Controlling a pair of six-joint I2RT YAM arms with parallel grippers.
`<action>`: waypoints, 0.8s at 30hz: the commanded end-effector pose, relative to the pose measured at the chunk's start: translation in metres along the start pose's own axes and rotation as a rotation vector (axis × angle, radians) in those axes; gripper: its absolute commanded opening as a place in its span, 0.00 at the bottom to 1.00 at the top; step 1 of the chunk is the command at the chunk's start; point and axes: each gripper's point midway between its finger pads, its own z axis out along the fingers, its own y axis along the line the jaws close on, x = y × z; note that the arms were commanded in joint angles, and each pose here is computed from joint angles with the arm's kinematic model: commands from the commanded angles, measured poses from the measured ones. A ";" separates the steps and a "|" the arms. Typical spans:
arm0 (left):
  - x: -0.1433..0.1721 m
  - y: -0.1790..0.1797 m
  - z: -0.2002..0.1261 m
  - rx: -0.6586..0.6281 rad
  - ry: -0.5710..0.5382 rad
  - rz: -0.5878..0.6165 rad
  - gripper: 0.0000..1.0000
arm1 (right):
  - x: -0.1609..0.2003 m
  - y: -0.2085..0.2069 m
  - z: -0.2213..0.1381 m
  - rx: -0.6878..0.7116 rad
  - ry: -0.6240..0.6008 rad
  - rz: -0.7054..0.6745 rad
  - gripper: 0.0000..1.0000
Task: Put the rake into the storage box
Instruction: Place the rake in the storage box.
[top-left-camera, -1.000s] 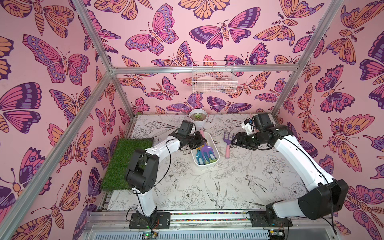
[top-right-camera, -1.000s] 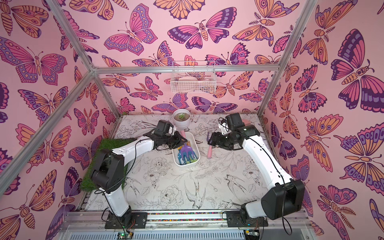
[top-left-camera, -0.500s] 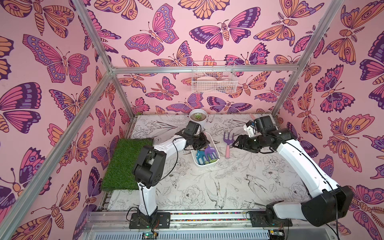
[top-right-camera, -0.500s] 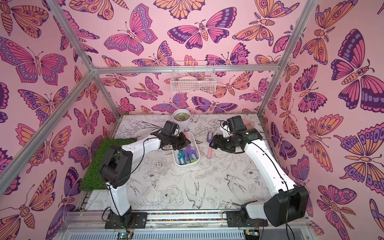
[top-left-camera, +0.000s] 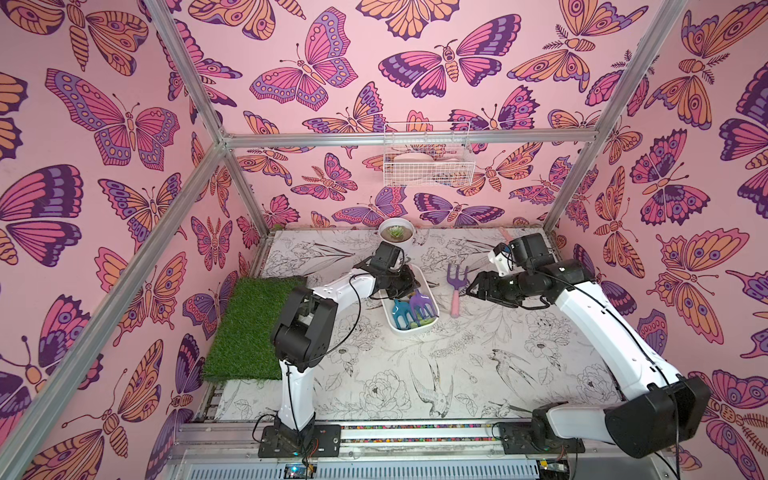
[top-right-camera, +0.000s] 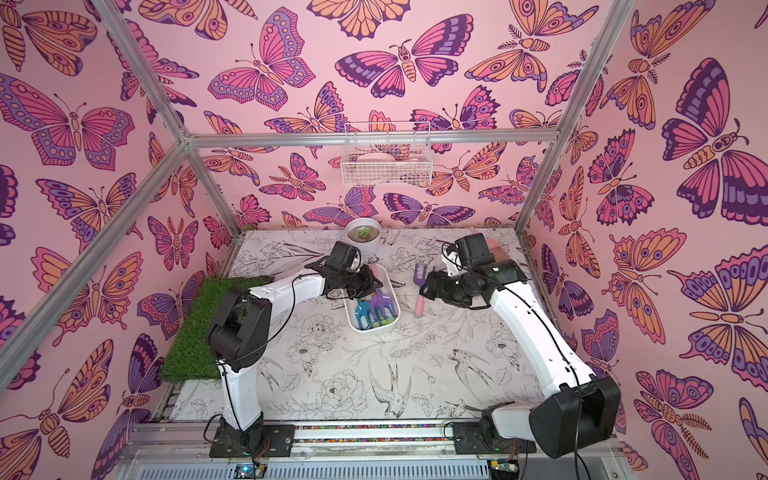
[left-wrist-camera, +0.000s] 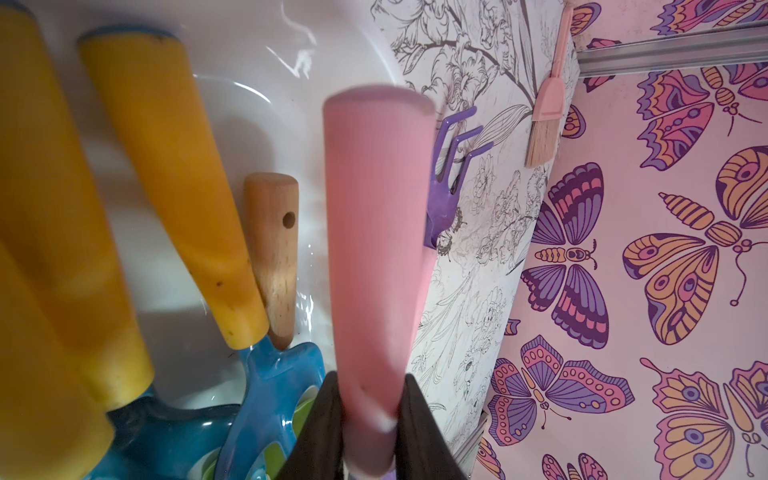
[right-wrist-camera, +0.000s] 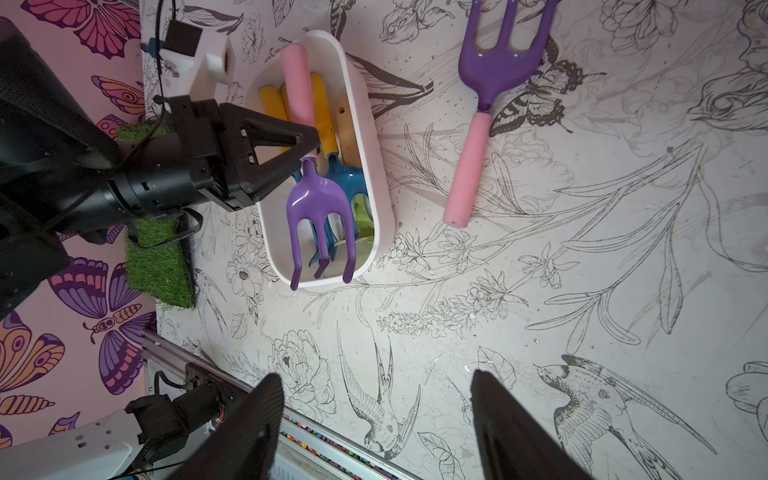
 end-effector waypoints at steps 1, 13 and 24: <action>-0.003 0.001 -0.002 -0.017 -0.007 0.019 0.31 | 0.001 -0.003 -0.002 0.013 -0.006 -0.003 0.75; -0.015 -0.028 -0.055 -0.005 -0.108 0.111 0.37 | 0.000 -0.007 0.005 0.018 -0.003 0.007 0.75; -0.016 -0.038 -0.121 -0.022 -0.168 0.202 0.35 | -0.019 -0.018 0.023 0.091 0.005 0.039 0.61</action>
